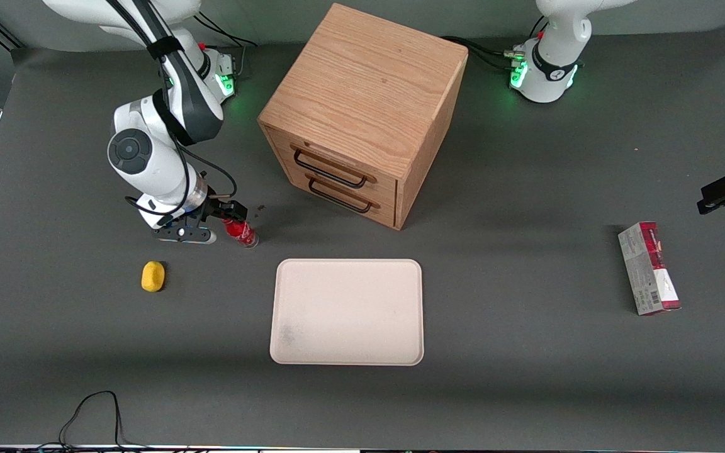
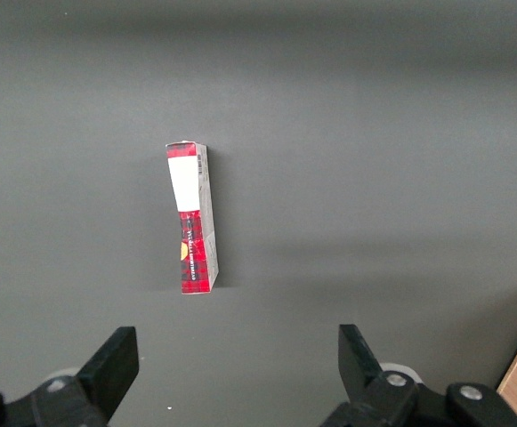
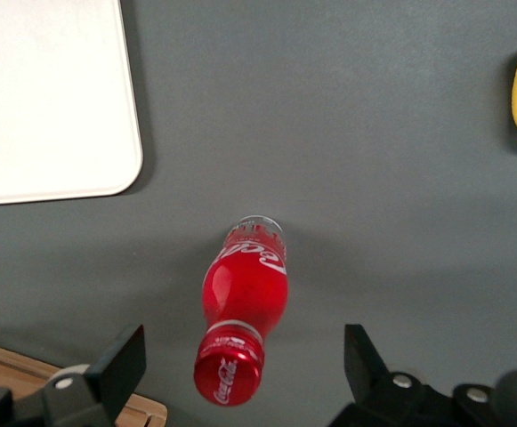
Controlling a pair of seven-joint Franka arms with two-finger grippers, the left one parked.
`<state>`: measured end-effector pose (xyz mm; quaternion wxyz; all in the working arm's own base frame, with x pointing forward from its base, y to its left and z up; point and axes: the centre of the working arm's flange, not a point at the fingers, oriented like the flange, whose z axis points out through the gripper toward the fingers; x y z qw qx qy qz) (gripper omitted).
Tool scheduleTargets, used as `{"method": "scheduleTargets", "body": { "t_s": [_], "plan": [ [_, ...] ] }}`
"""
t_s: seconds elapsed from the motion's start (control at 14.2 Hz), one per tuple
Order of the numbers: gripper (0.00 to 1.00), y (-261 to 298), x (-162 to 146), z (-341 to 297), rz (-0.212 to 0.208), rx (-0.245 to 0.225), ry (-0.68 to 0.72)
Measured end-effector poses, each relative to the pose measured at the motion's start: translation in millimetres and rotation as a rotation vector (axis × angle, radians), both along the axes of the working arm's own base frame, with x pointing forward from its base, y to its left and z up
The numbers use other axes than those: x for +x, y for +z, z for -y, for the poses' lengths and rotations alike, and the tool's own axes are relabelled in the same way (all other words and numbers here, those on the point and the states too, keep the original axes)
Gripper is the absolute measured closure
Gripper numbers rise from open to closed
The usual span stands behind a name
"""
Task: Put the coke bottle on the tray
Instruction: 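Lower the right gripper around the bottle's neck and close it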
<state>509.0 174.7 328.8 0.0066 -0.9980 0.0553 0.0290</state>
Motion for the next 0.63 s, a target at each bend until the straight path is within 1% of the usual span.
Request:
{"method": "scheduleTargets", "body": {
  "t_s": [0.28,0.35,0.42,0.49,0.56,0.63],
  "plan": [
    [0.05,-1.6,-3.3,-5.8,0.002,0.0,0.012],
    [0.1,-2.0,-3.4,-5.7,0.003,0.001,0.012],
    [0.11,-2.2,-3.5,-5.7,0.003,0.001,0.012],
    [0.18,-2.2,-3.5,-5.7,0.004,0.001,0.012],
    [0.28,-2.2,-3.5,-5.7,0.004,0.001,0.012],
    [0.41,-2.2,-3.5,-5.6,0.004,0.001,0.012]
  ]
}}
